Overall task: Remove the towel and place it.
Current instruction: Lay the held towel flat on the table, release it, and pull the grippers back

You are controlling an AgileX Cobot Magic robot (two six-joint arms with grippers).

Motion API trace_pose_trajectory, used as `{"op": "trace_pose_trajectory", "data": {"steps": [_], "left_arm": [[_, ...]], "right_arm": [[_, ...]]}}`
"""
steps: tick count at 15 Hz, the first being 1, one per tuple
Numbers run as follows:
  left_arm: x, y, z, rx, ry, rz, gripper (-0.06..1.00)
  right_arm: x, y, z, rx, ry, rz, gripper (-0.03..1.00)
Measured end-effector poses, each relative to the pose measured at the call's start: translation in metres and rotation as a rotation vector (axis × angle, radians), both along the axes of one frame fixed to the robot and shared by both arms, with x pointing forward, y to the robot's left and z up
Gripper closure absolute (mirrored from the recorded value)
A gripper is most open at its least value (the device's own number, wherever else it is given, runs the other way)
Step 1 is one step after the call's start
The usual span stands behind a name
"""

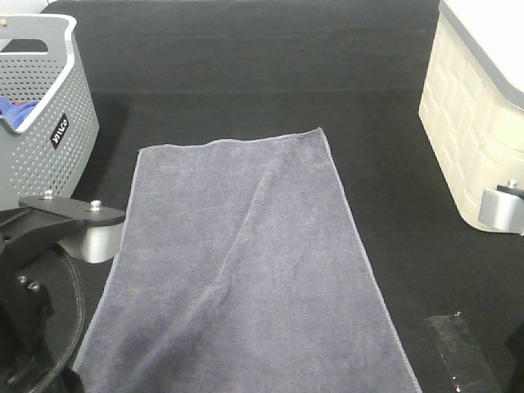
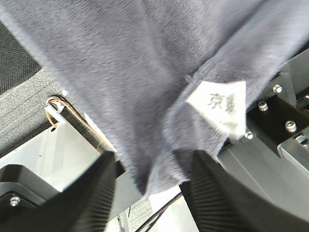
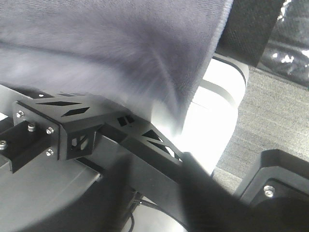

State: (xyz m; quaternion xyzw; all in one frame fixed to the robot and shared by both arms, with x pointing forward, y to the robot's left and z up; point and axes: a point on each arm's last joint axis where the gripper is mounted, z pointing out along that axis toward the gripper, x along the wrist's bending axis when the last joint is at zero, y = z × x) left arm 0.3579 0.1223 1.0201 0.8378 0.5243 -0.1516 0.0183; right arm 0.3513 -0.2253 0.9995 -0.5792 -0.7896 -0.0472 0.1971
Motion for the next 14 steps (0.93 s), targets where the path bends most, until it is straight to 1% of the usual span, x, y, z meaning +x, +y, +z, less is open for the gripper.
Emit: {"op": "trace_pose_trajectory", "data": {"steps": [1, 2, 3, 4, 5, 7, 8, 9, 10, 11, 12, 13, 14], "left_arm": [[0.0000, 0.0000, 0.0000, -0.002, -0.002, -0.008, 0.37], [0.0000, 0.0000, 0.0000, -0.002, -0.002, -0.008, 0.37], [-0.0001, -0.0001, 0.0000, -0.004, -0.002, -0.015, 0.33], [-0.0003, -0.0004, 0.0001, -0.010, -0.001, -0.022, 0.28], [-0.0014, -0.0015, 0.0006, -0.024, 0.011, -0.024, 0.25], [-0.0051, -0.0041, 0.0041, -0.066, 0.042, -0.008, 0.23], [-0.0051, -0.0028, 0.0053, -0.067, 0.030, -0.016, 0.23], [-0.0035, -0.0005, 0.0045, -0.044, 0.006, -0.030, 0.23], [-0.0031, 0.0000, 0.0043, -0.040, 0.001, -0.033, 0.23], [-0.0038, -0.0009, 0.0047, -0.049, 0.011, -0.027, 0.25], [-0.0041, -0.0012, 0.0049, -0.052, 0.015, -0.025, 0.32], [-0.0041, -0.0012, 0.0049, -0.052, 0.015, -0.025, 0.46], [-0.0040, -0.0010, 0.0048, -0.051, 0.012, -0.029, 0.69]], "right_arm": [[0.0000, 0.0001, 0.0000, -0.002, 0.004, -0.011, 0.31], [0.0000, 0.0001, 0.0000, -0.002, 0.004, -0.011, 0.31], [0.0000, 0.0001, 0.0000, -0.002, 0.004, -0.011, 0.24], [0.0000, 0.0001, 0.0000, -0.002, 0.004, -0.011, 0.21], [0.0000, 0.0001, 0.0000, -0.002, 0.004, -0.011, 0.20], [0.0019, 0.0007, 0.0028, 0.002, -0.010, -0.011, 0.20], [0.0018, 0.0008, 0.0029, 0.003, -0.008, -0.011, 0.20], [0.0018, 0.0008, 0.0029, 0.003, -0.008, -0.011, 0.20], [0.0018, 0.0008, 0.0029, 0.003, -0.008, -0.011, 0.20], [0.0018, 0.0008, 0.0029, 0.003, -0.008, -0.011, 0.20], [0.0018, 0.0008, 0.0029, 0.003, -0.008, -0.011, 0.20], [0.0018, 0.0008, 0.0029, 0.003, -0.008, -0.011, 0.20], [0.0018, 0.0008, 0.0029, 0.003, -0.008, -0.011, 0.20]]}}
